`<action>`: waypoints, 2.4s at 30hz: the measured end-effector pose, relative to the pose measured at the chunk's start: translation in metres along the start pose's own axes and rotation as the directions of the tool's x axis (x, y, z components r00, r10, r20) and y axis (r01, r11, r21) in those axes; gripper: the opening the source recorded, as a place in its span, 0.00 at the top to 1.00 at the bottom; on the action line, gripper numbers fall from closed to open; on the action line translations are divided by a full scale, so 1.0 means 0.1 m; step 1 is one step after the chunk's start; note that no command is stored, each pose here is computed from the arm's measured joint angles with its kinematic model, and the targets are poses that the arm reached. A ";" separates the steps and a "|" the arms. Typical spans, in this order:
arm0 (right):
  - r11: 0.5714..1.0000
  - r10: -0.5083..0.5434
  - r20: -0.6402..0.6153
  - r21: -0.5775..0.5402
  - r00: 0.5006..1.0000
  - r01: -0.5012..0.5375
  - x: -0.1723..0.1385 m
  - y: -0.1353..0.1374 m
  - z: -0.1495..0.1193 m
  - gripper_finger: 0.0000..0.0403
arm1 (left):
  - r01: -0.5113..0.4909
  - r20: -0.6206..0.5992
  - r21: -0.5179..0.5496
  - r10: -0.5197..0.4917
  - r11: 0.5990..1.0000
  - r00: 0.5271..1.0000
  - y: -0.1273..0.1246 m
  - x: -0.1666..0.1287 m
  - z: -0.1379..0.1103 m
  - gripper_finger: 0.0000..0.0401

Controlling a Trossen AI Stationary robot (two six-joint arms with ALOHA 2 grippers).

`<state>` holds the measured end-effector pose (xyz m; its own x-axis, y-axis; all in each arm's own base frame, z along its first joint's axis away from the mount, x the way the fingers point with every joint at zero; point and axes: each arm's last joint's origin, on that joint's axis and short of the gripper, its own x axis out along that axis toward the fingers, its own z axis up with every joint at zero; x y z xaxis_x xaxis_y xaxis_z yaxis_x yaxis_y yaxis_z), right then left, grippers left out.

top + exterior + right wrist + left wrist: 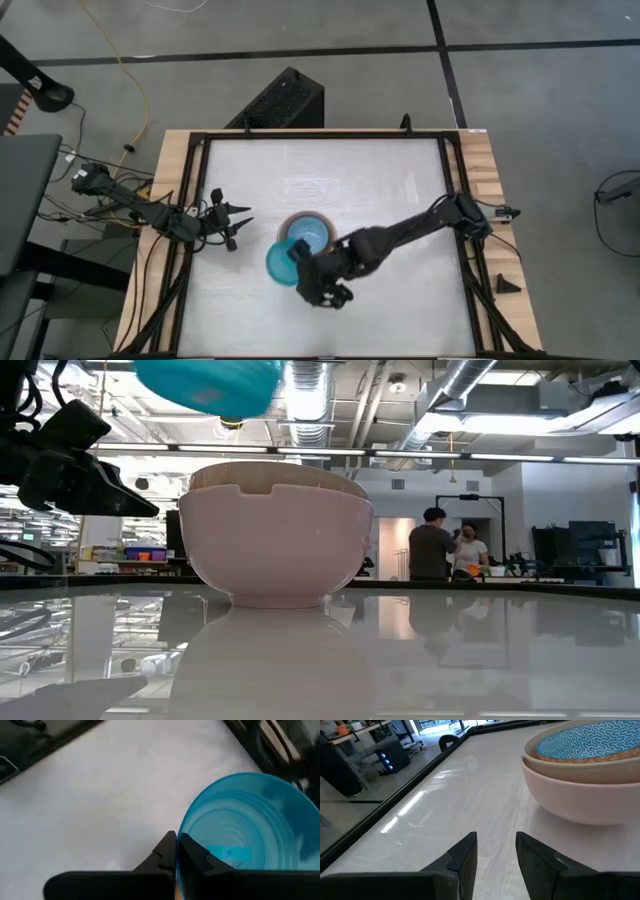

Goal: Nest bowls inside each other
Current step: Stack the blue bowl on the blue patterned bowl

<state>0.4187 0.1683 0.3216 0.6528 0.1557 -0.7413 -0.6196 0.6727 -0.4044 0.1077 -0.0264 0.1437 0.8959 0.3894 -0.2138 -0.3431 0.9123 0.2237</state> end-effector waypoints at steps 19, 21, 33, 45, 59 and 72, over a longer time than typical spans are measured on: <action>0.975 0.054 -0.234 0.223 0.971 0.000 0.03 -0.45 -0.69 0.94 | 0.000 -0.001 0.001 0.000 1.000 1.000 0.00 0.00 0.00 0.69; 0.972 0.059 -0.243 0.235 0.968 0.000 0.06 -0.45 -0.74 0.94 | -0.001 -0.001 0.001 0.001 1.000 1.000 0.00 0.00 0.00 0.69; 0.962 0.060 -0.225 0.272 0.973 0.004 0.12 -0.48 -0.80 0.94 | -0.001 -0.001 0.001 0.001 1.000 1.000 0.00 0.00 0.00 0.69; 0.948 0.105 -0.217 0.316 0.971 -0.032 0.29 -0.41 -0.90 0.94 | -0.001 -0.002 0.002 0.001 1.000 1.000 0.00 0.00 0.00 0.69; 0.943 0.096 -0.212 0.333 0.972 -0.021 0.41 -0.35 -0.99 0.90 | 0.000 -0.001 0.002 0.000 1.000 1.000 0.00 0.00 0.00 0.69; 0.902 0.075 -0.218 0.431 0.973 0.027 0.41 -0.37 -1.00 0.85 | 0.000 -0.002 0.002 0.000 1.000 1.000 0.00 0.00 0.00 0.69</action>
<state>0.4249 0.0775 0.2521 0.4936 0.0444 -0.8686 -0.3534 0.9228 -0.1536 0.1076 -0.0263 0.1435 0.8955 0.3896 -0.2152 -0.3426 0.9121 0.2253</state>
